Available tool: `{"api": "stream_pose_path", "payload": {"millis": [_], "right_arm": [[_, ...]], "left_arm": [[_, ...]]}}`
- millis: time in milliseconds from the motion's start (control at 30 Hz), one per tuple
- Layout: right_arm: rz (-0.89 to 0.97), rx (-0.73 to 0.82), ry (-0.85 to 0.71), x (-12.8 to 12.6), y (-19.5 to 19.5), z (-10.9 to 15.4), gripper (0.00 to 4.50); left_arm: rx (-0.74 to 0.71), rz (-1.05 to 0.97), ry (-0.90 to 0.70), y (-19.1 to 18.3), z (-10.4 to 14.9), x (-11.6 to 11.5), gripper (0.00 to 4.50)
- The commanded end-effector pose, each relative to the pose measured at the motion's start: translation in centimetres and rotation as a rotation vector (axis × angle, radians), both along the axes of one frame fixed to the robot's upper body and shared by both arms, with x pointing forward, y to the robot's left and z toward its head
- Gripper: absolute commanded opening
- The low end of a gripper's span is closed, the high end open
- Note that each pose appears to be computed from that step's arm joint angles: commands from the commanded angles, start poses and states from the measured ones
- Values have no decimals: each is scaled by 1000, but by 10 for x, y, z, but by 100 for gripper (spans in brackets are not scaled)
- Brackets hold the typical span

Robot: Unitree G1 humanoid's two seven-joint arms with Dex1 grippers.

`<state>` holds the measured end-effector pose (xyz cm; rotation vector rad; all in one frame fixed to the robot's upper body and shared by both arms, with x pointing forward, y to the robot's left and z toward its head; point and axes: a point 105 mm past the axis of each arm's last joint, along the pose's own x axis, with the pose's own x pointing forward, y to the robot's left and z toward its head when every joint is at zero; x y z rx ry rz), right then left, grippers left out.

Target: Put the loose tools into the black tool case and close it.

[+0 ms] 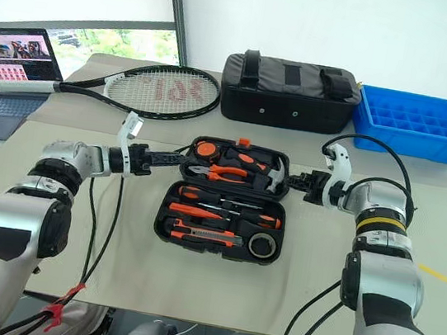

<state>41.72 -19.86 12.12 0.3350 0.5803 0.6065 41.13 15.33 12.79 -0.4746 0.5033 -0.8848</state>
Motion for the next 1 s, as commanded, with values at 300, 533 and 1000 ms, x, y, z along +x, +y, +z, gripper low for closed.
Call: {"api": "stream_pose_path", "payload": {"millis": [300,533,1000], "right_arm": [[50,31,-92,3,6,20,0],[40,26,-98,2,3,19,0],[42,57,-259,1,-3,42,0]], "left_arm": [[37,43,-35,-7,6,11,331],[55,34,-43,-12,3,11,63],[27,-89,-248,-20,26,8,6]]}}
